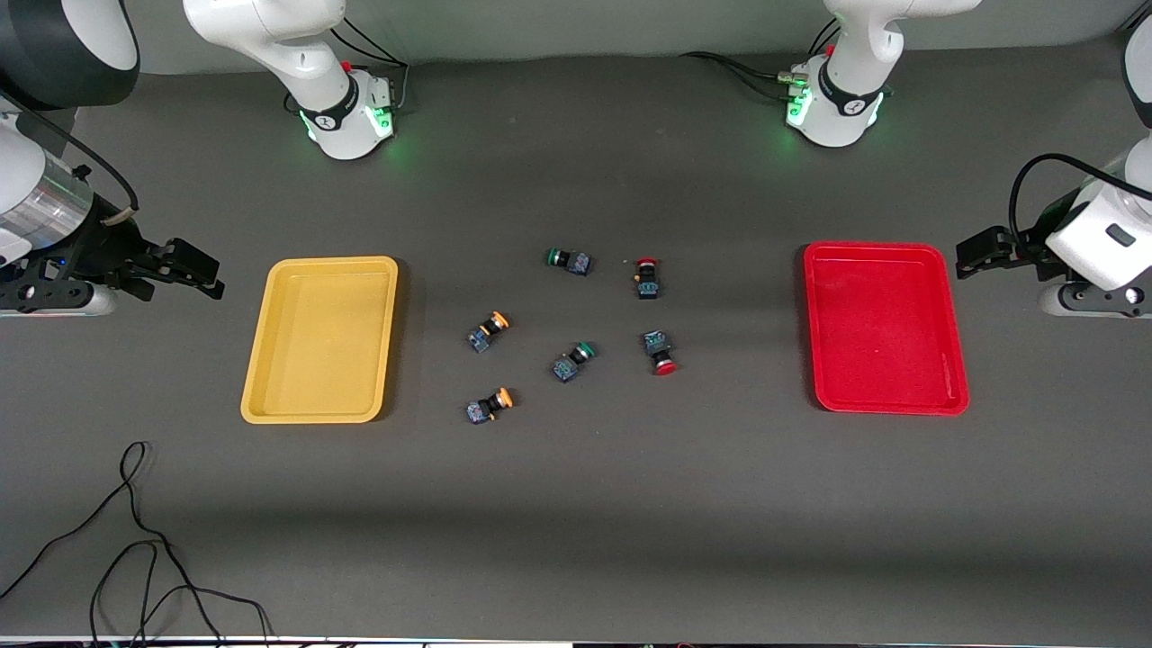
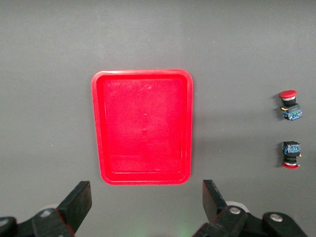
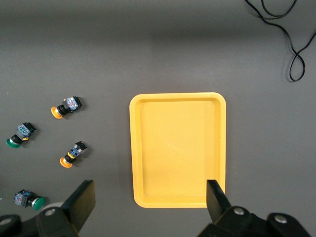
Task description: Place red and yellow buttons in trays
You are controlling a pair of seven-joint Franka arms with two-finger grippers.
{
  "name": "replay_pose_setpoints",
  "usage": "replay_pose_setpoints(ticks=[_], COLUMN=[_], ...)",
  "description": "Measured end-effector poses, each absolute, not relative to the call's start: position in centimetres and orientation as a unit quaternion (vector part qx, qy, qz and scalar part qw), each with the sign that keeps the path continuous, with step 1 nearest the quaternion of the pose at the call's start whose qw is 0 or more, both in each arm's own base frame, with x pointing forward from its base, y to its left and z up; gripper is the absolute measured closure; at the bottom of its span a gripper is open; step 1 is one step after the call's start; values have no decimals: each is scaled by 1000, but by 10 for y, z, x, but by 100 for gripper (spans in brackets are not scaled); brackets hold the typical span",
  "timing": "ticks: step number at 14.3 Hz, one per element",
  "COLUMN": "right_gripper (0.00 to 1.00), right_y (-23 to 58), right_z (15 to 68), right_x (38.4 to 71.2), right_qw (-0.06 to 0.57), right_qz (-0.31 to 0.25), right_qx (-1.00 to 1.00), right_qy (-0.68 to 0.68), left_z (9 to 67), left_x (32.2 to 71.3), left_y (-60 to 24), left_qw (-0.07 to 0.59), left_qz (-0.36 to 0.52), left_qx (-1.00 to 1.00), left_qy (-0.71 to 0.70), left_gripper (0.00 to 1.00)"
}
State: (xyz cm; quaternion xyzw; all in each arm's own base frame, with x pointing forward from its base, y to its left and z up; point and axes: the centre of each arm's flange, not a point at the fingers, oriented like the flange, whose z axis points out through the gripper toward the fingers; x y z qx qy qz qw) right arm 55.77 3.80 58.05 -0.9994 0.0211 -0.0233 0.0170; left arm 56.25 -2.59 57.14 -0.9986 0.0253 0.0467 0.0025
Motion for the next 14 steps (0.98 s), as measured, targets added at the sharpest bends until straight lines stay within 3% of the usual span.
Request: replay_pose_setpoints(ticks=[5, 8, 14], right_gripper=[0, 0, 0], right_y=[46, 101, 227], right_z=[569, 544, 431], right_x=[561, 568, 566], right_qw=[17, 17, 20], right_qz=[-11, 1, 28], right_qx=[-1000, -999, -978], right_qy=[19, 43, 206], left_z=[575, 576, 558], left_x=[561, 559, 557], left_y=[-23, -25, -35], left_qw=[3, 3, 2], left_qz=[45, 46, 62], left_qx=[-999, -999, -997], left_qy=[24, 26, 34], left_gripper=[0, 0, 0])
